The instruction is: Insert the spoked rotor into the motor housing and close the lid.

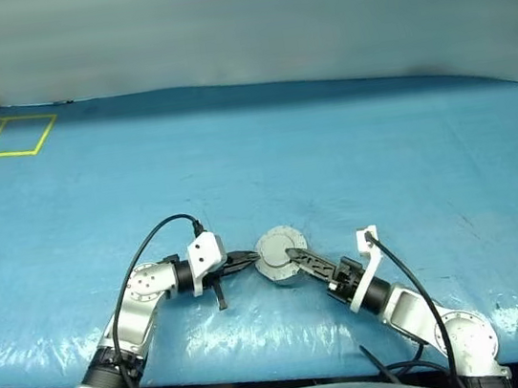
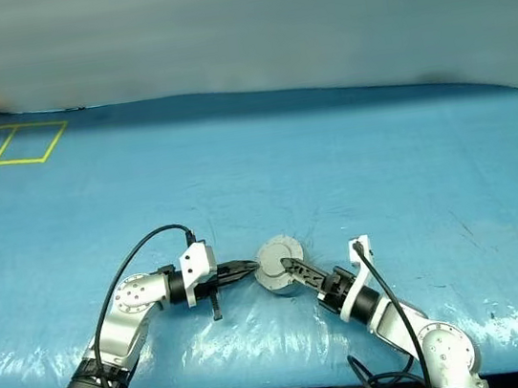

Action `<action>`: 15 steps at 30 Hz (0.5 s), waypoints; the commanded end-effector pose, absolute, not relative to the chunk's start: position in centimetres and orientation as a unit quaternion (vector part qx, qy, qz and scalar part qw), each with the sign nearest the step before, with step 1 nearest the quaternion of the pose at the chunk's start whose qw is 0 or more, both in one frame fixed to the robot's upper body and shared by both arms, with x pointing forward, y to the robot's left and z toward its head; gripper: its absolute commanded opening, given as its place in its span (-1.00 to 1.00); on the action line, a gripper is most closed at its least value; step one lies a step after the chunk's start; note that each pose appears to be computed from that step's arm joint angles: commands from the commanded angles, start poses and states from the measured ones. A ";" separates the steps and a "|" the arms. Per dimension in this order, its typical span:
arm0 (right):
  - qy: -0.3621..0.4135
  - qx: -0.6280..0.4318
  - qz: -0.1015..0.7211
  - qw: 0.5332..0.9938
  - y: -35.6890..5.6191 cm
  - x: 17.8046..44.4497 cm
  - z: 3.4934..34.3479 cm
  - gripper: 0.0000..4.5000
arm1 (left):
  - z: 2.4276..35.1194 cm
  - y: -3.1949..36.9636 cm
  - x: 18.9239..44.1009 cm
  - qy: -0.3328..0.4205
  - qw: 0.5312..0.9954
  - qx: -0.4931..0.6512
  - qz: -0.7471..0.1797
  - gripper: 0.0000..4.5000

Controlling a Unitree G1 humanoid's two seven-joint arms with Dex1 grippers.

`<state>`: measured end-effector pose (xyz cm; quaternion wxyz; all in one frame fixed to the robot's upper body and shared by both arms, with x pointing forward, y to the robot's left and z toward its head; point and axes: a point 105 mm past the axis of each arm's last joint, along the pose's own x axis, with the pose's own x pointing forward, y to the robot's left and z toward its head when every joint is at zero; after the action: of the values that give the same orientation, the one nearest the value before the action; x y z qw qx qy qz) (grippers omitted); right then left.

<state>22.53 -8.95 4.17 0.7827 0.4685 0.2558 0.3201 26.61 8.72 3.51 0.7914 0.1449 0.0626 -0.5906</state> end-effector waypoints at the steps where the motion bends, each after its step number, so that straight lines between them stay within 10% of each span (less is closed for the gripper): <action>1: 0.248 0.443 0.333 0.795 -8.2 22.9 4.6 0.90 | 1.9 9.0 26.2 0.098 0.788 0.147 -0.590 -1.00; 7: 0.228 0.452 0.313 0.804 -9.0 23.5 4.5 0.13 | 1.8 9.2 26.3 0.101 0.790 0.147 -0.586 -1.00; 15: 0.219 0.459 0.326 0.797 -8.1 23.9 5.2 0.08 | 3.1 9.5 26.6 0.079 0.800 0.107 -0.584 -1.00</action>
<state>23.27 -8.30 3.79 0.7987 0.4515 0.2476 0.3113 26.33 9.35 2.01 0.7953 0.1273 0.0979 -0.5846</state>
